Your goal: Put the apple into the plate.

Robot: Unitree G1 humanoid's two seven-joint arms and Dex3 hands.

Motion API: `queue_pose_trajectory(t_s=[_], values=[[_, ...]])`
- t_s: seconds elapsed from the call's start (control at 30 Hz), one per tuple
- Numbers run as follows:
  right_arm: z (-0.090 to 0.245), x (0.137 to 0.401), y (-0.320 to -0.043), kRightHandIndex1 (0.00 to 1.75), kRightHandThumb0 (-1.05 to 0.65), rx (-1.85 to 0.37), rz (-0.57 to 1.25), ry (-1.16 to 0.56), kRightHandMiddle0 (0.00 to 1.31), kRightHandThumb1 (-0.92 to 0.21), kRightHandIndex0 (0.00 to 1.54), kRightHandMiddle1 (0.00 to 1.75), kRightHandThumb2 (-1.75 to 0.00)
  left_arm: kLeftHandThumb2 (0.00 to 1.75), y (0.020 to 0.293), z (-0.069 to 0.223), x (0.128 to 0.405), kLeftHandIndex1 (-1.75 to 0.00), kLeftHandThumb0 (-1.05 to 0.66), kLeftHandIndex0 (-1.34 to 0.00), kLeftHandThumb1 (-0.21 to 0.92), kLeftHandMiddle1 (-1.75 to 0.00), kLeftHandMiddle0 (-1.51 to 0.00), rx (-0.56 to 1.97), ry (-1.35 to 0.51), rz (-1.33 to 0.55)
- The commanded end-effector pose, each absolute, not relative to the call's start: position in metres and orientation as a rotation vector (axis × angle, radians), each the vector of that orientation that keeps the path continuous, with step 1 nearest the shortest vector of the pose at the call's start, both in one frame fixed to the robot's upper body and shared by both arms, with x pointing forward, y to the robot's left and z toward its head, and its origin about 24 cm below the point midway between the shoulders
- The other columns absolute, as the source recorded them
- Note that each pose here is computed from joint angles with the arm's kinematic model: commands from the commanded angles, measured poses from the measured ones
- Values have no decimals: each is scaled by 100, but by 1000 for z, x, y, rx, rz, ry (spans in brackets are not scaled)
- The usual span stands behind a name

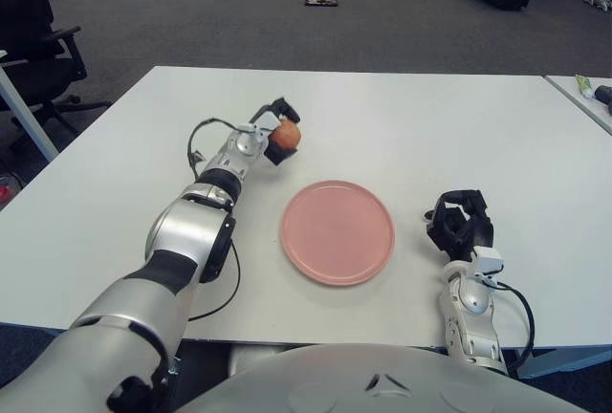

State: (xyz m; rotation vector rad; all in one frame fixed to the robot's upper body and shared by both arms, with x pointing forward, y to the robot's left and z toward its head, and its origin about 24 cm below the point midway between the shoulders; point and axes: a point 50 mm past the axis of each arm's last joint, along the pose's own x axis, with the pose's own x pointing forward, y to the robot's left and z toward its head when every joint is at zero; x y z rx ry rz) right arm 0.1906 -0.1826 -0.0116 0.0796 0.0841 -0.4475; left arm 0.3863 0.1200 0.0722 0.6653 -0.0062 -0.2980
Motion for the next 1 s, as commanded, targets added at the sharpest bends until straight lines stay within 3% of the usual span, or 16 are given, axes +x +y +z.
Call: queue_pose_trajectory(t_s=[0.0,0.5,0.73,0.97], values=[[-20,190,-177,157,-39,87,-439,133,35,-66,56,175,-89,154,110,107,395,-175,0,-55,9,-161,-83,712,-187,-284],[-21,192,-175,156,-39,109,-440,114,36,-65,56,175,-90,158,97,136,380,-175,0,-57,6,-164,-84,717,-509,-385],[-21,194,-174,157,-39,104,-435,124,37,-64,57,175,-91,160,84,130,361,-175,0,-60,3,-160,-88,674,-624,-491],[-21,195,-173,158,-39,127,-447,130,37,-64,56,175,-92,161,62,112,328,-175,0,-61,2,-159,-89,683,-721,-714]])
